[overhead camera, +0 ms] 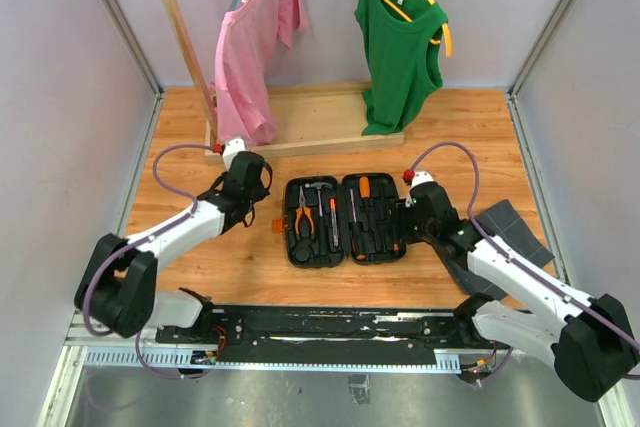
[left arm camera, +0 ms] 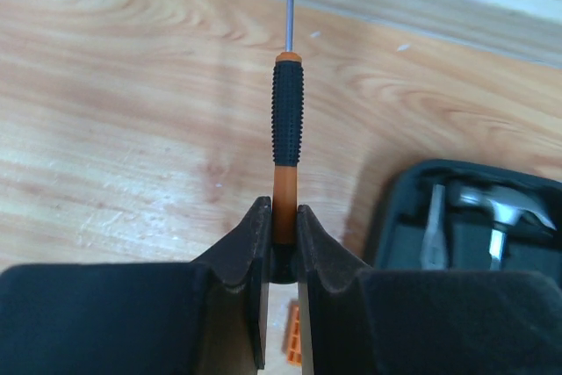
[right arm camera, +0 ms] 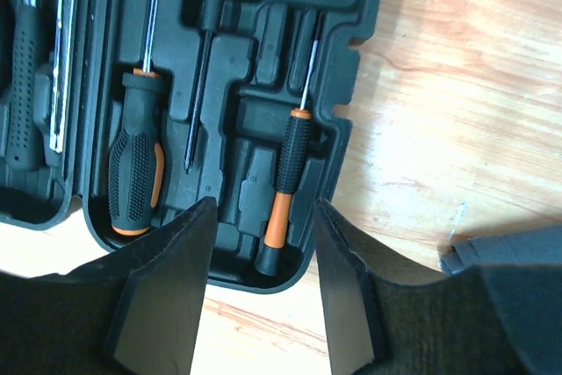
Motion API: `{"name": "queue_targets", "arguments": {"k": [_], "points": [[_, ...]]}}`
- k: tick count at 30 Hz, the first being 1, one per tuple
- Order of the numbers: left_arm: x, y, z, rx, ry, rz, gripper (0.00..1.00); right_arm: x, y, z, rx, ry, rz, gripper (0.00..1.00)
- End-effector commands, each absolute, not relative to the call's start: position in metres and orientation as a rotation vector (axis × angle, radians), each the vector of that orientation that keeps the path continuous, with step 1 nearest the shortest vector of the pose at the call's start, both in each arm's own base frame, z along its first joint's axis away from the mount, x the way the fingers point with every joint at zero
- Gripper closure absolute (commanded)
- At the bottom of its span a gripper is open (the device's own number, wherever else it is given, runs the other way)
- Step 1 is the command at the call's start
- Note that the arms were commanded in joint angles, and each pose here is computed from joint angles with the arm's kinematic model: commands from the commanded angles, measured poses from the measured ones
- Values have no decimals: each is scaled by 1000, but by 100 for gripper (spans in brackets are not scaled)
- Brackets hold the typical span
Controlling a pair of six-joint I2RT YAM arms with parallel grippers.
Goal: Sort the tools into containers
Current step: Pick up the screwdriver from the center of the board.
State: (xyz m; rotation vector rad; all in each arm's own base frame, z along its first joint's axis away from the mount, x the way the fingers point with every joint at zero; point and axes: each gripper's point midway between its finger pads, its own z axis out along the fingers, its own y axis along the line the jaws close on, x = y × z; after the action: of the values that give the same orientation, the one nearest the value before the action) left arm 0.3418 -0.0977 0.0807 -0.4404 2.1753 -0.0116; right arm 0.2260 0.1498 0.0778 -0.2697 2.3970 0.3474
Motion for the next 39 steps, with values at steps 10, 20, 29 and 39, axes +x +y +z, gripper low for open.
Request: {"name": "queue_targets", "arguments": {"k": [10, 20, 29, 39], "points": [[314, -200, 147, -31, 2017, -739, 99, 242, 133, 107, 7, 2225, 353, 49], [281, -277, 166, 112, 1950, -931, 100, 241, 156, 125, 243, 2050, 674, 48], [254, -330, 163, 183, 1961, -1027, 100, 237, 165, 152, 342, 1833, 916, 45], [240, -362, 165, 252, 1956, -1081, 100, 234, 190, 172, 275, 1744, 1105, 47]]}}
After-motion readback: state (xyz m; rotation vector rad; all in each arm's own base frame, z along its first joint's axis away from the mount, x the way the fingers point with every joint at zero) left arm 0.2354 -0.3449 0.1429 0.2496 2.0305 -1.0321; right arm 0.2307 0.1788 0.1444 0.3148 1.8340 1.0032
